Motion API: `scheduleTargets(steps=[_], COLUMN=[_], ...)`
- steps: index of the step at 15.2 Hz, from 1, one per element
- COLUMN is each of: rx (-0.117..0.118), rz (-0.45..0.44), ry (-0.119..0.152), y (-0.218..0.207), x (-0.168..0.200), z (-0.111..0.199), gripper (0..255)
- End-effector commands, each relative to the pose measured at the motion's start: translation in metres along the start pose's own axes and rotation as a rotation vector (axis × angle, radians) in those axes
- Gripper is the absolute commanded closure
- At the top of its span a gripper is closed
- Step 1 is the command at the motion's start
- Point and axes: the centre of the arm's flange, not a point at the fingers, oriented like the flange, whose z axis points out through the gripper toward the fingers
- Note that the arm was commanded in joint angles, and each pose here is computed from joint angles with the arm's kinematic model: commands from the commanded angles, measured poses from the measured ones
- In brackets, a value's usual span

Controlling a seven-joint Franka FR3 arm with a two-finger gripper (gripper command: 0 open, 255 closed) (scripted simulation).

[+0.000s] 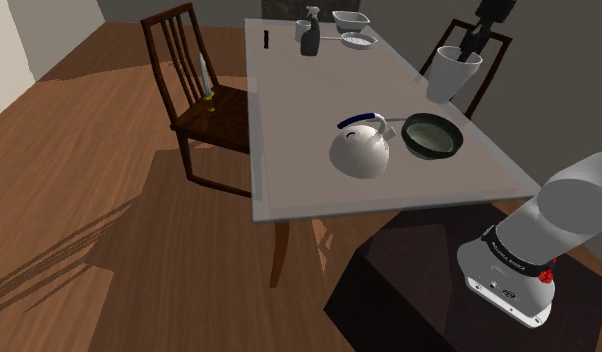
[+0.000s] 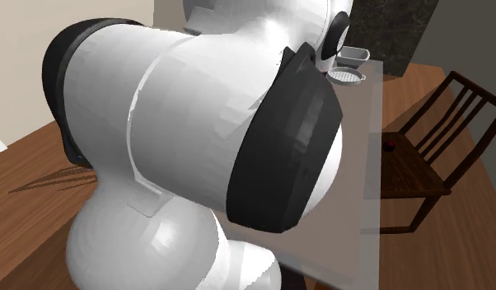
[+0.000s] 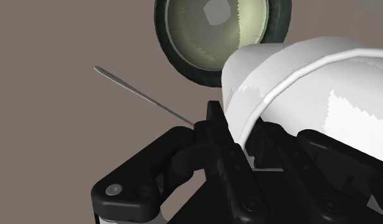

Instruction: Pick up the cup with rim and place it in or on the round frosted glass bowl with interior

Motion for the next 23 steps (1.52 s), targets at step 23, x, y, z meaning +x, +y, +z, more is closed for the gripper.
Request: scheduleTargets(steps=[23], rx=[0.0], rz=[-0.001], ry=[0.0], y=[0.021], x=[-0.044], z=[0.1], gripper=[255])
